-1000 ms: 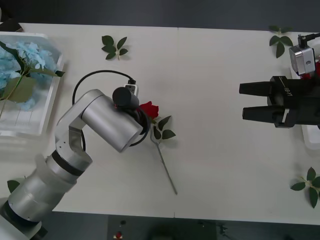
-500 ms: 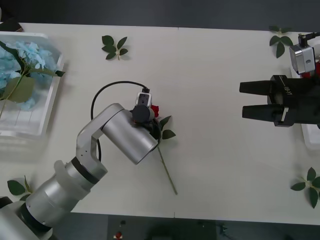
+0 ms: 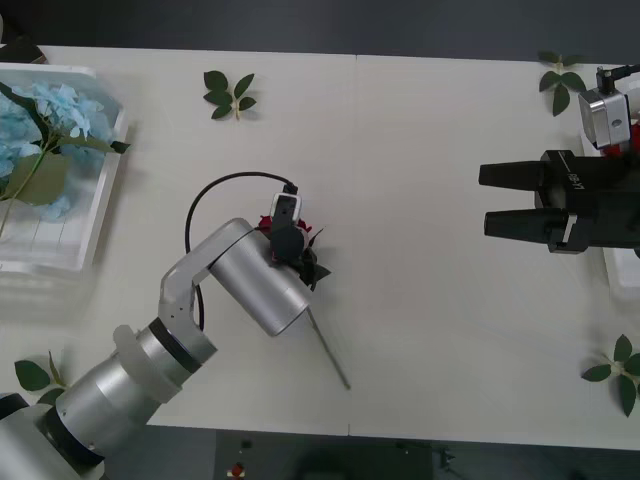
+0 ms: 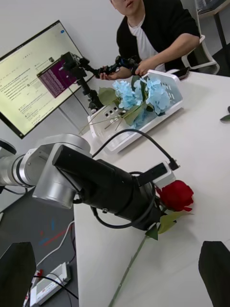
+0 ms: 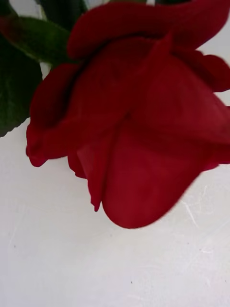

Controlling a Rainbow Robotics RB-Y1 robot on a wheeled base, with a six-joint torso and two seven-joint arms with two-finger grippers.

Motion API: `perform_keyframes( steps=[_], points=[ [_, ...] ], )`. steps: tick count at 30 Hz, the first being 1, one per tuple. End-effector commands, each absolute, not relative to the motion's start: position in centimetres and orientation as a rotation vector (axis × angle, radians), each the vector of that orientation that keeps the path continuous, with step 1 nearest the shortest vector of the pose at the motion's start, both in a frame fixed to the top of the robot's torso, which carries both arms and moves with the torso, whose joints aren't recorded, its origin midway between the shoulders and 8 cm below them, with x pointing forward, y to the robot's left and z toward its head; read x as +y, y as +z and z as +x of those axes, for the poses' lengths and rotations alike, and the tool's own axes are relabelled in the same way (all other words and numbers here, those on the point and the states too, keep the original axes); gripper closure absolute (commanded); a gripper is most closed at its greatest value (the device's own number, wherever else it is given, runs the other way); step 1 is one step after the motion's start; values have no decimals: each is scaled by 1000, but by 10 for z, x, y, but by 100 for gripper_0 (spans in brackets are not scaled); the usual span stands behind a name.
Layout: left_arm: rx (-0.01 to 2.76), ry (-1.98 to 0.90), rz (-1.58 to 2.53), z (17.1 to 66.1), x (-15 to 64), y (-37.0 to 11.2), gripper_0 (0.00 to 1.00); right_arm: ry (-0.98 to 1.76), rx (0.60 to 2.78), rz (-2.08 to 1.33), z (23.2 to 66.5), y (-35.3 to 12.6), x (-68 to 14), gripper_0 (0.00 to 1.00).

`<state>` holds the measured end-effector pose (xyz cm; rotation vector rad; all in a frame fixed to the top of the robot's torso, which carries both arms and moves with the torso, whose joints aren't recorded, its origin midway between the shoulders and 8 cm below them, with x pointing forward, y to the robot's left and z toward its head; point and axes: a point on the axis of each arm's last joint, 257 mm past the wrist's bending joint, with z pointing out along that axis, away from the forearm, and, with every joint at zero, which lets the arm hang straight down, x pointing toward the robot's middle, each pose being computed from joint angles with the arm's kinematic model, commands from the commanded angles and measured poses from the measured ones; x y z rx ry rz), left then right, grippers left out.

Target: Put the red flowers into the right box and the blue flowers into the left box

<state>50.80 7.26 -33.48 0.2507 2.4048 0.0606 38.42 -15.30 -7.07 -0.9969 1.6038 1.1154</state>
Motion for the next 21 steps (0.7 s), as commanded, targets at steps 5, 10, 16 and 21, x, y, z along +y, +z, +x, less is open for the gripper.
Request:
perform_keyframes(
  steps=[5, 10, 16, 21],
  points=[
    [2361, 13, 228, 516, 60, -319, 100, 1098, 1563, -1023, 384, -55, -150, 0],
    [2320, -36, 185, 523, 63, -289, 100, 1097, 1564, -1024, 384, -55, -150, 0],
    [2288, -200, 117, 521, 72, -225, 100, 1097, 1565, -1023, 384, -56, -150, 0],
    [2259, -359, 138, 516, 91, -166, 100, 1097, 1564, -1024, 384, -55, -150, 0]
  ],
)
